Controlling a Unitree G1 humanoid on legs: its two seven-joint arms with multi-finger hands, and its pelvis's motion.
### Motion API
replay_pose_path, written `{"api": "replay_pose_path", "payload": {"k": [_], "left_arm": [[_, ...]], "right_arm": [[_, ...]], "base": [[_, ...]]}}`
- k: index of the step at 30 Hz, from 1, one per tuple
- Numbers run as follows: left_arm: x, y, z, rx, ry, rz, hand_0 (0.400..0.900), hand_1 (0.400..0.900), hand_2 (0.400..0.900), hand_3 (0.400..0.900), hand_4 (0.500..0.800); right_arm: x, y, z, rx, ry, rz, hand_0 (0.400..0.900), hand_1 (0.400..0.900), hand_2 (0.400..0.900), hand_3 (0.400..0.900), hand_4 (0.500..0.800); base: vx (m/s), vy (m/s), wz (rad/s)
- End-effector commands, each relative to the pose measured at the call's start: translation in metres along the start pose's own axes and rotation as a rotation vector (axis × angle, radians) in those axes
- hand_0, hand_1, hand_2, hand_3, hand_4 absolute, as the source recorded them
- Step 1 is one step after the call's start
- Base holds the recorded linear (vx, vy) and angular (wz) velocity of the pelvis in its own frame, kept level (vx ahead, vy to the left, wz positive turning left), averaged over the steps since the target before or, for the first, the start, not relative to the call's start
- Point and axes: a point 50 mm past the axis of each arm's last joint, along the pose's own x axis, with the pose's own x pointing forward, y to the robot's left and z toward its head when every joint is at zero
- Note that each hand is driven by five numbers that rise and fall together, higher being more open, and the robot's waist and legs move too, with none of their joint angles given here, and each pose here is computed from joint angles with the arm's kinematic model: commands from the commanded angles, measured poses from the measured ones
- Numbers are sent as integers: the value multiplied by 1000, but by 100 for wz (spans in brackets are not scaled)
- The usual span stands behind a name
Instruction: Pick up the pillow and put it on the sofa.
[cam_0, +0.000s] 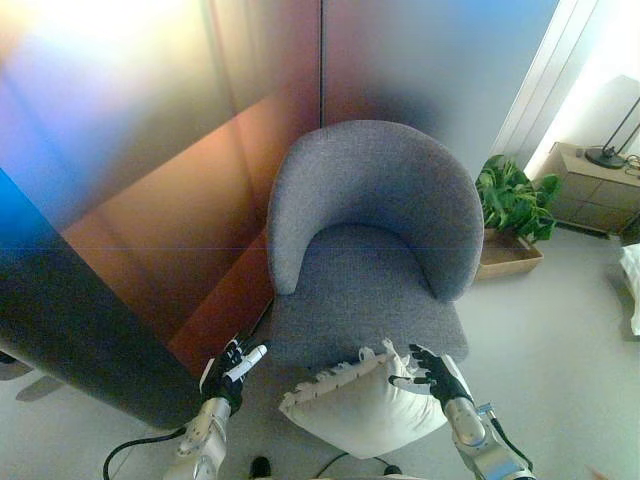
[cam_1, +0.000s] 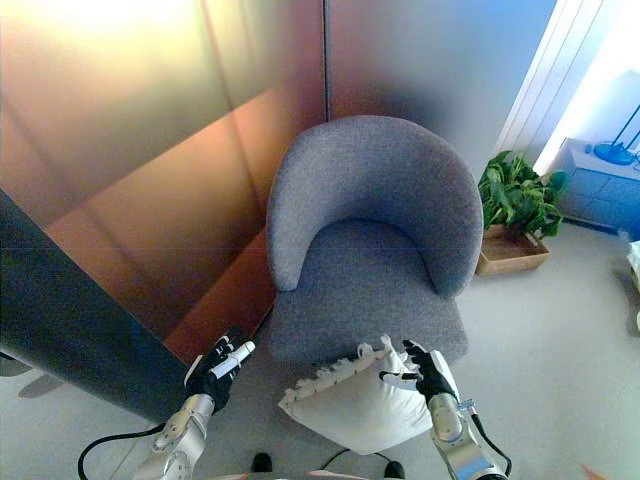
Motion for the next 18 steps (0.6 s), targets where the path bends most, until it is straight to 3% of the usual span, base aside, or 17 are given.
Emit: {"api": "replay_pose_path", "payload": {"k": [1,18], "left_arm": [[15,-13,57,70,-232,-106,900,900,900,900,800],[14,-9,58,42,-251,-102,900,900,900,900,800]], "right_arm": [[13,-22,46,-22,-183,-85,900,900,900,900,800],[13,-22,41,-46,-164,-81,900,900,900,900,800]], "base": [[0,0,0],[2,0,0]]}}
